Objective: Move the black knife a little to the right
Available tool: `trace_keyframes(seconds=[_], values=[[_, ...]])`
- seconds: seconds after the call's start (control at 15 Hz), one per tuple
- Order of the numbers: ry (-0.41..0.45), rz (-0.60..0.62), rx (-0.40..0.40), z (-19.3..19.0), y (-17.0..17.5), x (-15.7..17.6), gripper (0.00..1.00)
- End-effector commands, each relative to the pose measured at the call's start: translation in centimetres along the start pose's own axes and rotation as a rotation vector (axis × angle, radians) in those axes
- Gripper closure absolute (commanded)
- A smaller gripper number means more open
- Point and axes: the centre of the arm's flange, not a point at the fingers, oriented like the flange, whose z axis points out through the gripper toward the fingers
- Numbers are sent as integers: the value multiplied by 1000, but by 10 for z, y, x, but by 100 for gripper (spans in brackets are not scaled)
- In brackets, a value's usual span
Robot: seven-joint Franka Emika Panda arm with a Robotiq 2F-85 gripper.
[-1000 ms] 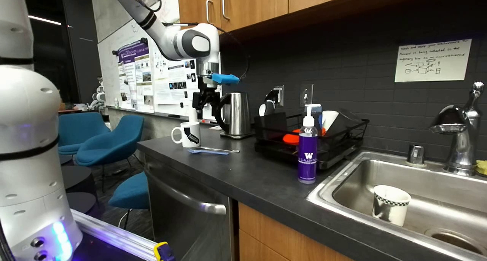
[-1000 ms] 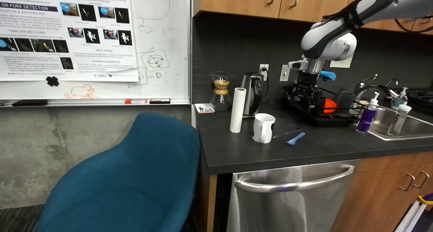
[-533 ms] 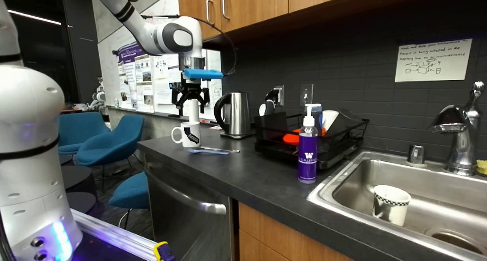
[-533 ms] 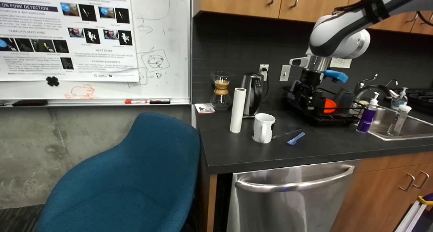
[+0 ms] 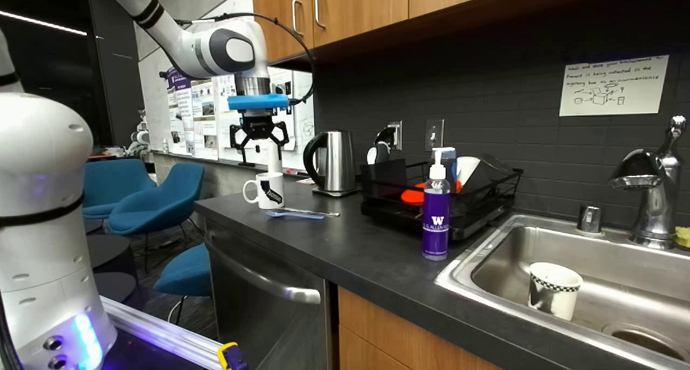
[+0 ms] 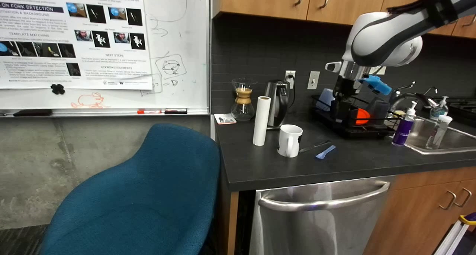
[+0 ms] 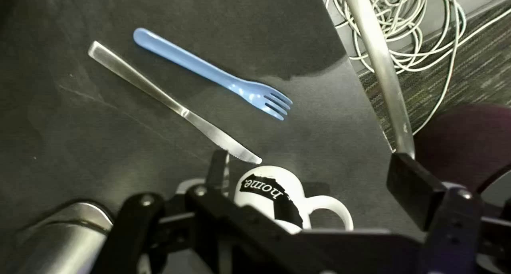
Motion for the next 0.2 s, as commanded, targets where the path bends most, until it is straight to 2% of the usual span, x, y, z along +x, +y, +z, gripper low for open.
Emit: trace_keyframes(seconds=[0.0,0.13], values=[[-1,201,-41,-10,-13,-10,0],[-8,317,-50,-12,-17,-14,0]])
